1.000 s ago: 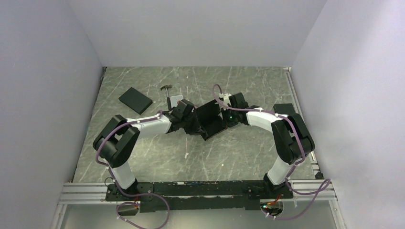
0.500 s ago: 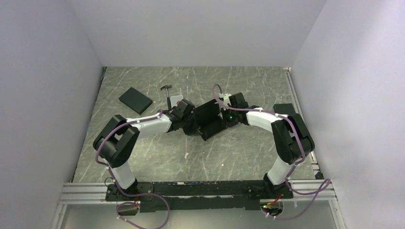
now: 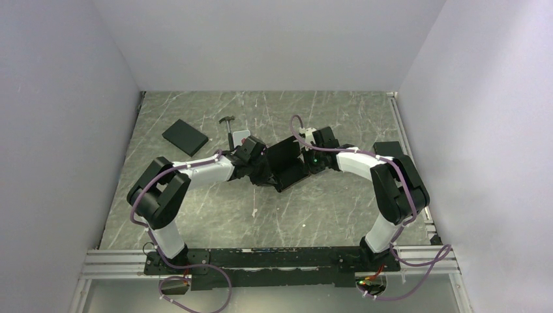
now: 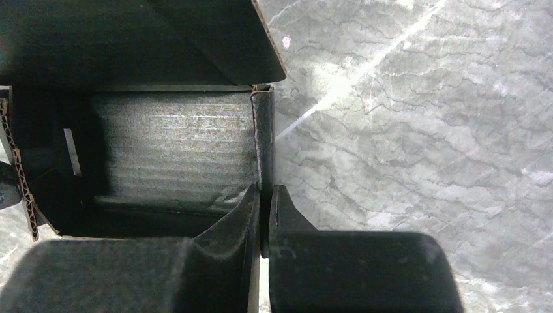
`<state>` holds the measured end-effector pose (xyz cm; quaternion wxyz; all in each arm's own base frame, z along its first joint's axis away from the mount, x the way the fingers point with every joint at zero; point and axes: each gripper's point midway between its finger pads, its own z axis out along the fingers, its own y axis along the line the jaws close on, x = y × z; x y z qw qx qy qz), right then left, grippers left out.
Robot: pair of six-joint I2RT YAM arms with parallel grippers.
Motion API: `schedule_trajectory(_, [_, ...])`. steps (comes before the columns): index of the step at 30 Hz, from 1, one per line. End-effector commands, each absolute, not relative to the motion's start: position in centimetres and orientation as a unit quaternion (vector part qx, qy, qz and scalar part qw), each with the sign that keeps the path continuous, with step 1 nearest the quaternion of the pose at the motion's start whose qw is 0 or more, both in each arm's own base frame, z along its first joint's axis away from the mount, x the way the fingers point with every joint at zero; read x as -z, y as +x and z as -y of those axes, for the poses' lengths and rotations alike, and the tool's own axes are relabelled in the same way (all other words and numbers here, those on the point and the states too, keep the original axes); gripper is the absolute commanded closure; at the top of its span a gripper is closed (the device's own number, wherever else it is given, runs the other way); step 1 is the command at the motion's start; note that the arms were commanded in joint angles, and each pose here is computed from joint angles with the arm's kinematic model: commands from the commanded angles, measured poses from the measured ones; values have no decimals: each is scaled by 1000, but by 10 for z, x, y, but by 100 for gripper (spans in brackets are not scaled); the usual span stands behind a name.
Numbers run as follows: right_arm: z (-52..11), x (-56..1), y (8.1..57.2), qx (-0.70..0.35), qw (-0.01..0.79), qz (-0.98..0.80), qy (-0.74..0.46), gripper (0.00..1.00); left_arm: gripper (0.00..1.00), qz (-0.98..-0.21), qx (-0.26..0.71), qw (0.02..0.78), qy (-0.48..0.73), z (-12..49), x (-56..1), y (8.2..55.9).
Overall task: Fold the paper box
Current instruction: Fold the paper box at the center of the board.
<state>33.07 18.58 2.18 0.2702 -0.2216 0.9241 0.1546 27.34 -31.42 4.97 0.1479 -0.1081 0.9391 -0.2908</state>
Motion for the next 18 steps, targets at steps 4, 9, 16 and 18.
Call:
schedule_trajectory(4, [-200, -45, 342, -180, 300, -910, -224, 100, 73, -942, 286, 145, -104, 315, -44, 270])
schedule_trajectory(9, [-200, -45, 342, -180, 299, -910, -224, 100, 70, -943, 281, 140, -108, 312, -42, 268])
schedule_trajectory(16, [-200, -45, 342, -180, 300, -910, -224, 100, 68, -949, 269, 129, -101, 309, -41, 264])
schedule_trajectory(18, [-200, -45, 342, -180, 300, -910, -224, 100, 68, -950, 268, 125, -99, 310, -41, 263])
